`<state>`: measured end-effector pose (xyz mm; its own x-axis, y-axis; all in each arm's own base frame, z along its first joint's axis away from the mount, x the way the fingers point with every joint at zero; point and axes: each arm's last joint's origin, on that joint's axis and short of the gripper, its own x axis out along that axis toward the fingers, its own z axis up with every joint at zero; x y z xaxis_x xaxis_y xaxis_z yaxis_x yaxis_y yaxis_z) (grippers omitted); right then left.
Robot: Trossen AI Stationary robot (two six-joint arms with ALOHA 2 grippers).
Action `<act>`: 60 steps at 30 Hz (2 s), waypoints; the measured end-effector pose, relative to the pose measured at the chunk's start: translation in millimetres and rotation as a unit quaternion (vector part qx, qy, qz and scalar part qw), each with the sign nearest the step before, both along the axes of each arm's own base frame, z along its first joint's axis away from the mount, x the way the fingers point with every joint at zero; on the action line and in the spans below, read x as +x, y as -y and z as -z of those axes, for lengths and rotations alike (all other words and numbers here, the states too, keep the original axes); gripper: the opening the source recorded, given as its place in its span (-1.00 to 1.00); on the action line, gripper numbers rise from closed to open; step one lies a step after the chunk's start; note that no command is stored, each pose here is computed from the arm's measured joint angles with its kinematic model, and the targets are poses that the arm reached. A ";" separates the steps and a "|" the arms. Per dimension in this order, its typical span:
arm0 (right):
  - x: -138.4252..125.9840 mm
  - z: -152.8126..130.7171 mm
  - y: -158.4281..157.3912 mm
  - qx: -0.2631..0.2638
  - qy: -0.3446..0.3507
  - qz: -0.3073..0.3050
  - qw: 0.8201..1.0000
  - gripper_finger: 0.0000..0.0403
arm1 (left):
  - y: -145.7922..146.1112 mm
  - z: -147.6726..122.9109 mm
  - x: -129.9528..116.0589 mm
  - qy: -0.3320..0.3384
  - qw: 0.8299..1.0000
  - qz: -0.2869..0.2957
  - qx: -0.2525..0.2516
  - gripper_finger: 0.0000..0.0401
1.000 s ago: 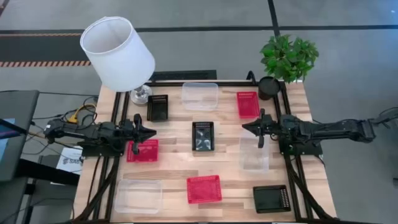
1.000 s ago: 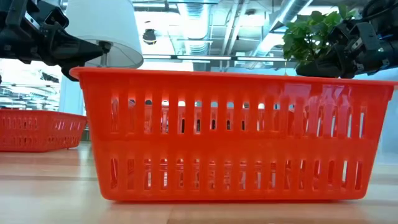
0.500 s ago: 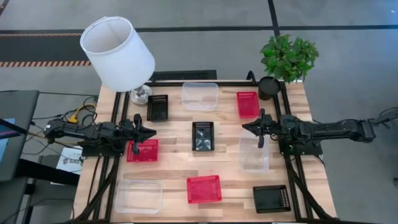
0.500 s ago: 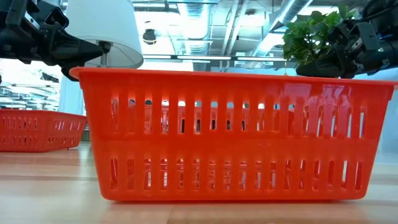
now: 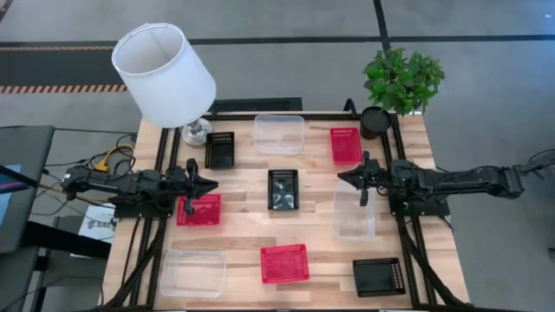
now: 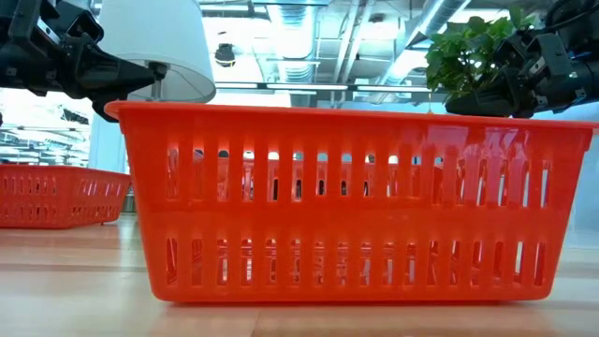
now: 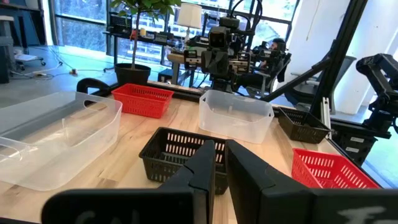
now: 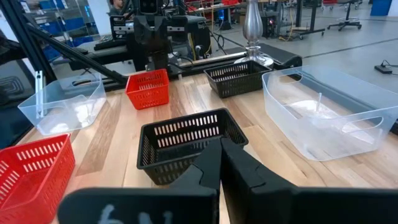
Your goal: Stack baskets by color
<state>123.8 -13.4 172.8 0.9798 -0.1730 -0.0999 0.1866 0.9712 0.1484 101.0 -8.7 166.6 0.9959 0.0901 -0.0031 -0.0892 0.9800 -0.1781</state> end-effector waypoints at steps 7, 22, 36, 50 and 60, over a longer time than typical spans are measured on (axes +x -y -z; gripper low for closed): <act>0.0 0.0 0.0 0.000 0.000 0.000 1.000 -0.83 | 0.0 0.0 0.0 0.000 1.000 0.000 0.000 -0.87; 0.0 -0.1 0.0 0.000 0.000 0.000 1.000 -0.83 | 0.0 -0.1 0.0 0.000 1.000 0.000 0.000 -0.87; 0.0 -0.3 0.0 0.000 0.001 0.000 1.000 -0.83 | -2.6 -11.9 -1.4 0.095 0.878 -0.020 -0.468 -0.87; 5.5 -31.7 -0.1 0.058 0.061 -0.009 0.996 -0.83 | -1.8 -25.9 -2.2 0.141 0.915 0.013 -0.377 -0.89; 37.7 -90.3 -6.4 0.163 -0.204 0.023 0.965 -0.83 | -3.2 -70.9 4.5 0.099 0.988 -0.063 -0.099 -0.98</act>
